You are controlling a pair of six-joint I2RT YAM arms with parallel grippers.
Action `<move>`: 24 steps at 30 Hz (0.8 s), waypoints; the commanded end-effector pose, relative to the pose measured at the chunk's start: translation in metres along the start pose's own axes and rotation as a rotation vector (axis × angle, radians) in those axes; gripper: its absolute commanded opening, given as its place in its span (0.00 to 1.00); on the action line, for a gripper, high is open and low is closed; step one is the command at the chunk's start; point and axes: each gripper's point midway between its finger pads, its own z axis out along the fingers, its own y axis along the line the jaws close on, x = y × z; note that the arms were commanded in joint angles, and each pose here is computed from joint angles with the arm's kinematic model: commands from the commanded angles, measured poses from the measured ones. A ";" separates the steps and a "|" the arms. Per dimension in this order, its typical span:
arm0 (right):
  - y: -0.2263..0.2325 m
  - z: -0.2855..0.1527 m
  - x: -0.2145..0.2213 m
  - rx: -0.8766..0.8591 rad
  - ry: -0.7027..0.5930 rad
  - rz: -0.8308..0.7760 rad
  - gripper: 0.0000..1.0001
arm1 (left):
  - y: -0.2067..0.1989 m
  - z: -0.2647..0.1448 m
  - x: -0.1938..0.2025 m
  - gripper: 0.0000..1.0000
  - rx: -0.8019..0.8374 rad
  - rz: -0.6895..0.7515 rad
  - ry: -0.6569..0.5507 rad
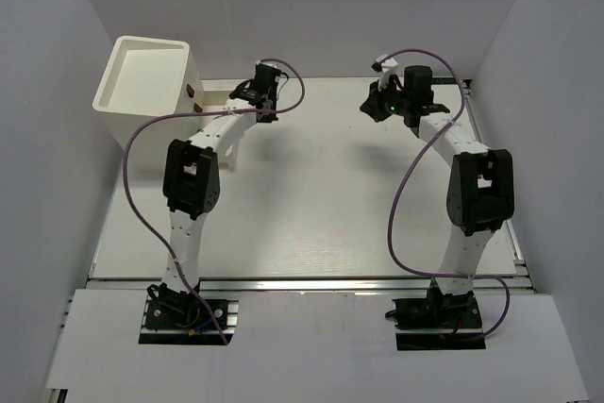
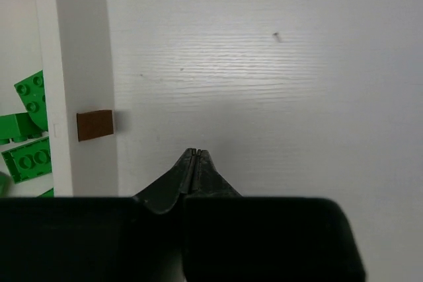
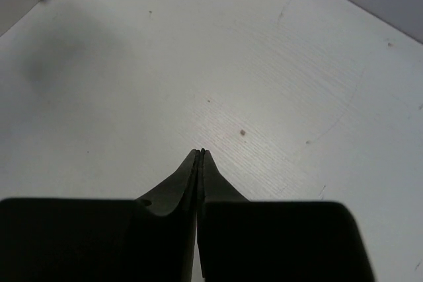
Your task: Sort the legos into containers by color
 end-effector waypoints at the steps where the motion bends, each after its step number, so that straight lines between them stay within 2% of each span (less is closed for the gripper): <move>1: 0.011 -0.021 -0.023 -0.023 -0.050 -0.031 0.00 | 0.036 0.002 0.016 0.08 -0.191 0.128 0.079; 5: 0.004 -0.026 -0.017 -0.010 -0.039 -0.019 0.00 | 0.066 0.010 0.023 0.11 -0.324 0.149 0.086; 7: 0.002 -0.026 -0.015 -0.008 -0.034 -0.015 0.00 | 0.077 0.013 0.028 0.15 -0.386 0.169 0.086; 11: 0.000 -0.026 -0.014 -0.011 -0.033 -0.011 0.00 | 0.105 0.017 0.033 0.43 -0.475 0.152 0.097; 12: -0.001 -0.026 -0.013 -0.009 -0.032 -0.008 0.00 | 0.107 0.016 0.033 0.58 -0.487 0.153 0.097; 15: 0.000 -0.024 -0.010 -0.014 -0.026 -0.001 0.00 | 0.124 0.015 0.036 0.72 -0.538 0.146 0.106; 18: 0.000 -0.025 -0.010 -0.012 -0.026 0.002 0.00 | 0.132 0.014 0.045 0.77 -0.550 0.146 0.126; 20: -0.001 -0.024 -0.008 -0.010 -0.023 0.003 0.00 | 0.138 0.015 0.048 0.67 -0.539 0.126 0.140; 21: 0.000 -0.024 -0.009 -0.012 -0.025 0.002 0.00 | 0.137 0.014 0.048 0.56 -0.533 0.123 0.137; 22: -0.002 -0.025 -0.007 -0.010 -0.023 0.005 0.00 | 0.138 0.015 0.047 0.24 -0.537 0.120 0.132; 23: 0.001 -0.024 -0.008 -0.017 -0.023 0.003 0.00 | 0.139 0.013 0.041 0.14 -0.550 0.110 0.118; 24: 0.000 -0.024 -0.007 -0.016 -0.022 0.005 0.00 | 0.140 0.013 0.040 0.11 -0.562 0.109 0.115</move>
